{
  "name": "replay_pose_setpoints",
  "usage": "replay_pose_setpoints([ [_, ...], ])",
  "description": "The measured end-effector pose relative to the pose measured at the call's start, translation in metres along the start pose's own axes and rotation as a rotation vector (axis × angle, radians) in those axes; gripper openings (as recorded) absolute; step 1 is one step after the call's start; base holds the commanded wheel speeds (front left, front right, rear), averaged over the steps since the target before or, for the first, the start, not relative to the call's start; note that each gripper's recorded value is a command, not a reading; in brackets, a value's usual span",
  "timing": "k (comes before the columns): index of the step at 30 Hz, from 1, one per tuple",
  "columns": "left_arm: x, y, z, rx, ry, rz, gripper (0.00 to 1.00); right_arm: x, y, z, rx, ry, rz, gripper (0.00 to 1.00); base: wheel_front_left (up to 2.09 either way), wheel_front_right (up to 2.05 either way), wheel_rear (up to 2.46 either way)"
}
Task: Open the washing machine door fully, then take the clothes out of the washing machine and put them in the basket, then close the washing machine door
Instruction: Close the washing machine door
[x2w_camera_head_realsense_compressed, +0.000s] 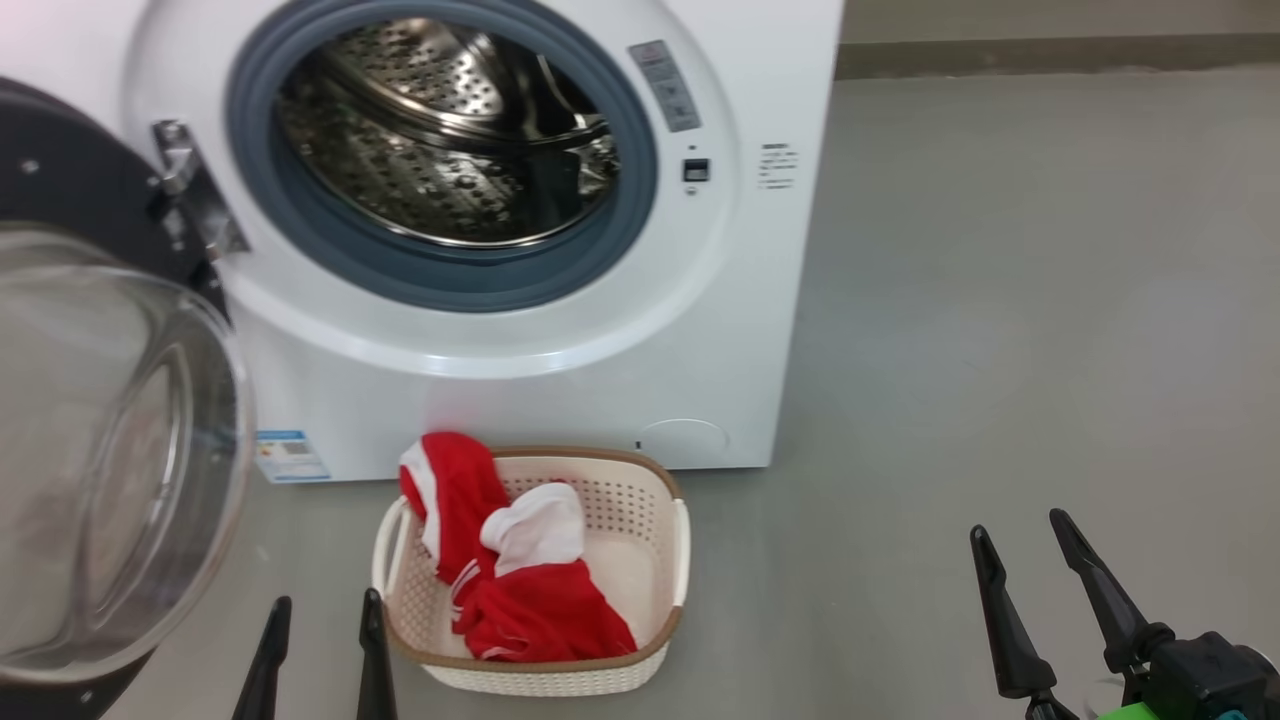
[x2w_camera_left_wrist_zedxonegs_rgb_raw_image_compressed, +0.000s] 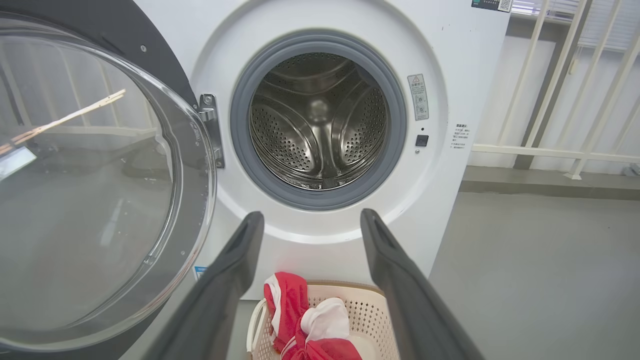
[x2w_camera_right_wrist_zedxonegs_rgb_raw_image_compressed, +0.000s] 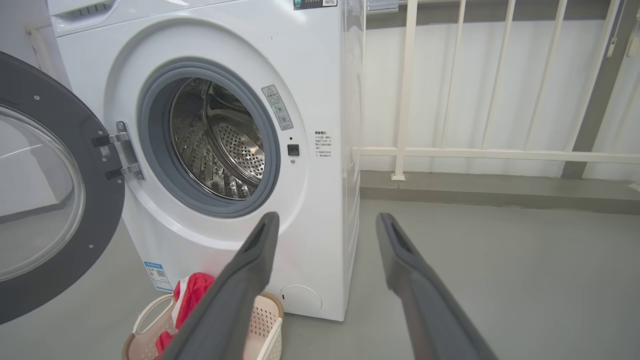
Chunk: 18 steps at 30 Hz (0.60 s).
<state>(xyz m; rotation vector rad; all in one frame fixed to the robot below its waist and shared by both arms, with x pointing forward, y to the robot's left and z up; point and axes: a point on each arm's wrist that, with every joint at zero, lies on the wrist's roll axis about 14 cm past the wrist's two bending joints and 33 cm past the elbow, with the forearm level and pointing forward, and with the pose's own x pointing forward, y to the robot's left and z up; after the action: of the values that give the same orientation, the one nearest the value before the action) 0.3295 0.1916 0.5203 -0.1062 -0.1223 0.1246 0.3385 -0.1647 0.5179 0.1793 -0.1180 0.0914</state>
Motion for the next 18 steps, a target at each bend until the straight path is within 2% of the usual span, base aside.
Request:
replay_pose_setpoints([
  [18,-0.051,0.074,0.016,0.031,-0.038,0.261,1.0,0.034,0.075,-0.013,0.018,0.029,0.243,1.0,0.0,0.0,0.0],
])
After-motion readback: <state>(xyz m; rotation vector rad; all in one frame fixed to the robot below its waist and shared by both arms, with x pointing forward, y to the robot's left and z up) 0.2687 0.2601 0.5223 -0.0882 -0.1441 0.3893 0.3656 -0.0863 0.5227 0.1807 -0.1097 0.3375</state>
